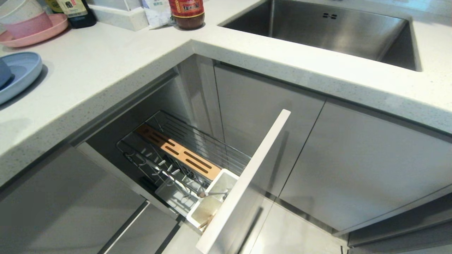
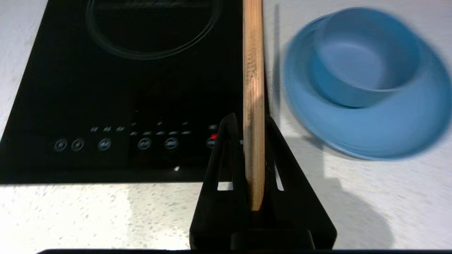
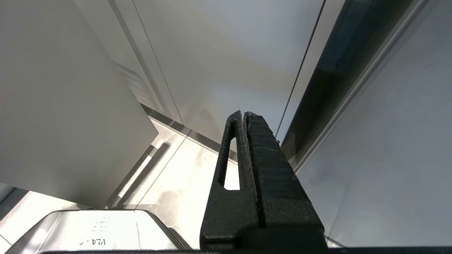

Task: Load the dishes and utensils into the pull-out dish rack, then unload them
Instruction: Take the chopsticks out of the cupboard

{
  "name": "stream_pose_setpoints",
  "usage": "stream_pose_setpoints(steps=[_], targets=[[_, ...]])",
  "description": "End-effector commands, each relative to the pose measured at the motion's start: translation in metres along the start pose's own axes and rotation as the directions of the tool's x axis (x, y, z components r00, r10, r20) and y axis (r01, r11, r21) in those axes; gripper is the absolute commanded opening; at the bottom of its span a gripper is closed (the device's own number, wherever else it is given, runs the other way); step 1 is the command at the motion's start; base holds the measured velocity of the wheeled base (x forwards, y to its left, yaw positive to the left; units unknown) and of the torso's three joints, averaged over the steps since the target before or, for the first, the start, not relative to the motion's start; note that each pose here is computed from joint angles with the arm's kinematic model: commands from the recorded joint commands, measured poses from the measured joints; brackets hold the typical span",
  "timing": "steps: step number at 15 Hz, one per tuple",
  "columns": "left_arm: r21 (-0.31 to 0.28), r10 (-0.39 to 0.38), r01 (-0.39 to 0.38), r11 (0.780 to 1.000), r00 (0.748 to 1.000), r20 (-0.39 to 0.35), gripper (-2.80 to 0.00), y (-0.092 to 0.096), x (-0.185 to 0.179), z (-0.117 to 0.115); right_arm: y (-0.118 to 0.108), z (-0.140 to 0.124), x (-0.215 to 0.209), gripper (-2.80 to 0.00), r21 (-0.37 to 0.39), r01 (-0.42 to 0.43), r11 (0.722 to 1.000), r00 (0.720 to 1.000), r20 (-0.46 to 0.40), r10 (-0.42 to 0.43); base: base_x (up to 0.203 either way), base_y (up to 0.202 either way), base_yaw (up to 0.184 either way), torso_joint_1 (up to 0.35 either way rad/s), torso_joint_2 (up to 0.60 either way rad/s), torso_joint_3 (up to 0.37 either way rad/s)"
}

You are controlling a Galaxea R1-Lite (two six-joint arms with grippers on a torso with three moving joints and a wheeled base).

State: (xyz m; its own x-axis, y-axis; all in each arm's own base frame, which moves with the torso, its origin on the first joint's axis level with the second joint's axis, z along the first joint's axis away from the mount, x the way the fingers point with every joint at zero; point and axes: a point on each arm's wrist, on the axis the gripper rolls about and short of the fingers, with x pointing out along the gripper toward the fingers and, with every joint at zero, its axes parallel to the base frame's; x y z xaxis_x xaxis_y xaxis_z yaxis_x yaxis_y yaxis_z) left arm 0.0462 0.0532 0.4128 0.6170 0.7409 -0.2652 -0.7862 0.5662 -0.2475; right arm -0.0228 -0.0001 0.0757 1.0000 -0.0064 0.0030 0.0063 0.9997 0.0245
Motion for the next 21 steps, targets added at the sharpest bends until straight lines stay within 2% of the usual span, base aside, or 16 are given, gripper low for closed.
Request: stream_pose_setpoints(steps=[1,4,7,9,11,14,21], targets=[[-0.014,0.073,-0.074,0.997,0.993,-0.092,-2.8,0.006,0.028,-0.007,0.0,-0.001,0.0,-2.8,0.0,0.0,1.0,1.0,0.001,0.0,0.0,0.0,0.0,0.0,0.0,0.0],[-0.011,0.084,-0.088,0.996,0.974,-0.213,-2.8,0.009,0.06,-0.018,0.0,0.0,0.0,-2.8,0.0,0.0,1.0,1.0,0.002,0.0,0.0,0.0,0.0,0.0,0.0,0.0],[-0.037,-0.018,0.007,0.999,0.955,-0.297,-2.8,0.008,0.078,-0.024,0.0,-0.001,0.0,-2.8,0.0,0.0,1.0,1.0,0.002,0.0,0.0,0.0,0.0,0.0,0.0,0.0],[-0.056,-0.123,0.111,0.992,0.934,-0.336,-2.8,0.002,0.084,-0.025,0.0,0.0,0.0,-2.8,0.0,0.0,1.0,1.0,0.002,0.0,0.0,0.0,0.0,0.0,0.0,0.0],[-0.063,-0.176,0.164,0.984,0.922,-0.345,-2.8,-0.001,0.084,-0.025,0.0,0.0,0.0,-2.8,0.0,0.0,1.0,1.0,0.003,0.0,0.0,0.0,0.0,0.0,0.0,0.0],[-0.078,-0.268,0.259,0.963,0.885,-0.381,-2.8,-0.009,0.085,-0.028,0.0,0.0,0.0,-2.8,0.0,0.0,1.0,1.0,0.002,0.0,0.0,0.0,0.0,0.0,0.0,0.0],[-0.068,-0.32,0.322,0.944,0.853,-0.413,-2.8,-0.018,0.086,-0.033,0.0,0.0,0.0,-2.8,-0.001,0.0,1.0,1.0,0.002,0.0,0.0,0.0,0.0,0.0,0.0,0.0]])
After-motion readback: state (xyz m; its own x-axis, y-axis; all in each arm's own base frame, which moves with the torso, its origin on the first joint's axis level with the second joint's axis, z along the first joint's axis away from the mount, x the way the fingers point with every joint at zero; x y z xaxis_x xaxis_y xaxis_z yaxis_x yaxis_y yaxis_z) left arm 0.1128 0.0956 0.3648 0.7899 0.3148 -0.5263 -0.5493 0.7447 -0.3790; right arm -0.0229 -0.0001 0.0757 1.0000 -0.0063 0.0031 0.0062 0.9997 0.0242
